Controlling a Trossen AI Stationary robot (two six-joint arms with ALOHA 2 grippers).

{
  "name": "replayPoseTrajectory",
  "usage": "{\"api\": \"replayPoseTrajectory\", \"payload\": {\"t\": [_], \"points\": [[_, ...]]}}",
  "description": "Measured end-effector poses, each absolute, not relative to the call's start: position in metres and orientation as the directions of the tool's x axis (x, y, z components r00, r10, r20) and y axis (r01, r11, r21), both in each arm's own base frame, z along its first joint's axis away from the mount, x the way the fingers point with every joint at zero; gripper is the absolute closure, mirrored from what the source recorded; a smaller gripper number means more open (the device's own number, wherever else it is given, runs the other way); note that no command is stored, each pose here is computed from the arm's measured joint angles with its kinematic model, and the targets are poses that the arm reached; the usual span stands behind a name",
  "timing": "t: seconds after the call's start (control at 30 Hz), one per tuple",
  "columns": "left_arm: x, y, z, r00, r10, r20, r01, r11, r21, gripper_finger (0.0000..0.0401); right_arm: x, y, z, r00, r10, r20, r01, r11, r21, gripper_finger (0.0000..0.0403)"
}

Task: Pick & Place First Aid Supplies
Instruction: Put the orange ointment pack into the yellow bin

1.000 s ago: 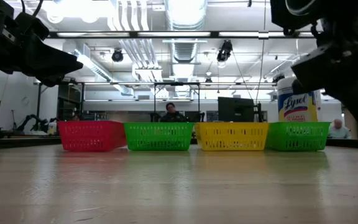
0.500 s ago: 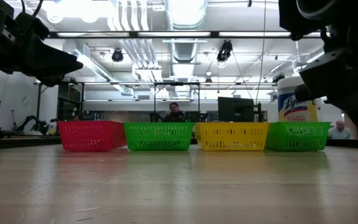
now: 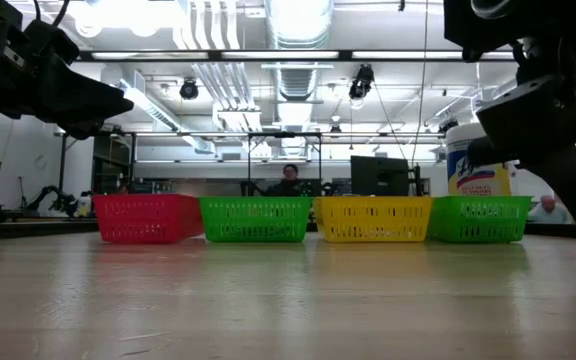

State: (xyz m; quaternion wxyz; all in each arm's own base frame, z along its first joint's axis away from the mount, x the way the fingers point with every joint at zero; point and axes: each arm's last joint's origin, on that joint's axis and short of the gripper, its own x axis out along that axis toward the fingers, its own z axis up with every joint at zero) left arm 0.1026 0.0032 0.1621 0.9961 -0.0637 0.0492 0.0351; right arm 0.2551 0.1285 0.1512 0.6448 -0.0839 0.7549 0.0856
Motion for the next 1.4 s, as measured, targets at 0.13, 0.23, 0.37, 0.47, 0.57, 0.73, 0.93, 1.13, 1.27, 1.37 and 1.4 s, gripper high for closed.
{"api": "replayPoseTrajectory", "payload": {"t": [0.13, 0.23, 0.37, 0.47, 0.57, 0.73, 0.93, 1.13, 1.27, 1.37, 1.4], "points": [[0.103, 0.003, 0.162, 0.993, 0.064, -0.103, -0.077, 0.989, -0.124, 0.0288, 0.256, 0.129, 0.149, -0.131, -0.005, -0.991, -0.245, 0.969, 0.028, 0.0307], [0.103, 0.003, 0.162, 0.993, 0.064, -0.102, -0.076, 0.989, -0.124, 0.0288, 0.257, 0.129, 0.146, -0.112, 0.005, -0.994, -0.248, 0.968, 0.033, 0.0313], [0.103, 0.003, 0.162, 0.993, 0.064, -0.102, -0.076, 0.989, -0.124, 0.0288, 0.255, 0.128, 0.141, -0.109, 0.006, -0.994, -0.248, 0.968, 0.033, 0.0324], [0.103, 0.003, 0.162, 0.993, 0.064, -0.102, -0.076, 0.989, -0.124, 0.0288, 0.253, 0.127, 0.136, -0.101, 0.01, -0.995, -0.247, 0.968, 0.035, 0.0334], [0.103, 0.003, 0.162, 0.993, 0.064, -0.103, -0.076, 0.989, -0.125, 0.0288, 0.252, 0.126, 0.135, -0.101, 0.009, -0.995, -0.247, 0.969, 0.034, 0.0345], [0.103, 0.003, 0.162, 0.993, 0.064, -0.102, -0.077, 0.989, -0.125, 0.0288, 0.252, 0.126, 0.135, -0.098, 0.008, -0.995, -0.244, 0.969, 0.032, 0.036], [0.103, 0.003, 0.162, 0.993, 0.064, -0.103, -0.076, 0.989, -0.125, 0.0288, 0.252, 0.126, 0.135, -0.096, 0.008, -0.995, -0.244, 0.969, 0.031, 0.0372], [0.103, 0.003, 0.162, 0.993, 0.064, -0.102, -0.077, 0.989, -0.125, 0.0288, 0.252, 0.126, 0.135, -0.093, 0.01, -0.996, -0.244, 0.969, 0.032, 0.0376], [0.103, 0.003, 0.162, 0.993, 0.064, -0.102, -0.077, 0.989, -0.125, 0.0288, 0.252, 0.126, 0.137, -0.086, 0.012, -0.996, -0.244, 0.969, 0.033, 0.0376], [0.103, 0.003, 0.162, 0.993, 0.064, -0.102, -0.077, 0.989, -0.125, 0.0288, 0.251, 0.126, 0.139, -0.074, 0.004, -0.997, -0.231, 0.973, 0.021, 0.0376], [0.103, 0.003, 0.162, 0.993, 0.064, -0.102, -0.077, 0.989, -0.125, 0.0288, 0.251, 0.125, 0.139, -0.069, -0.001, -0.998, -0.231, 0.973, 0.016, 0.0377]]}}
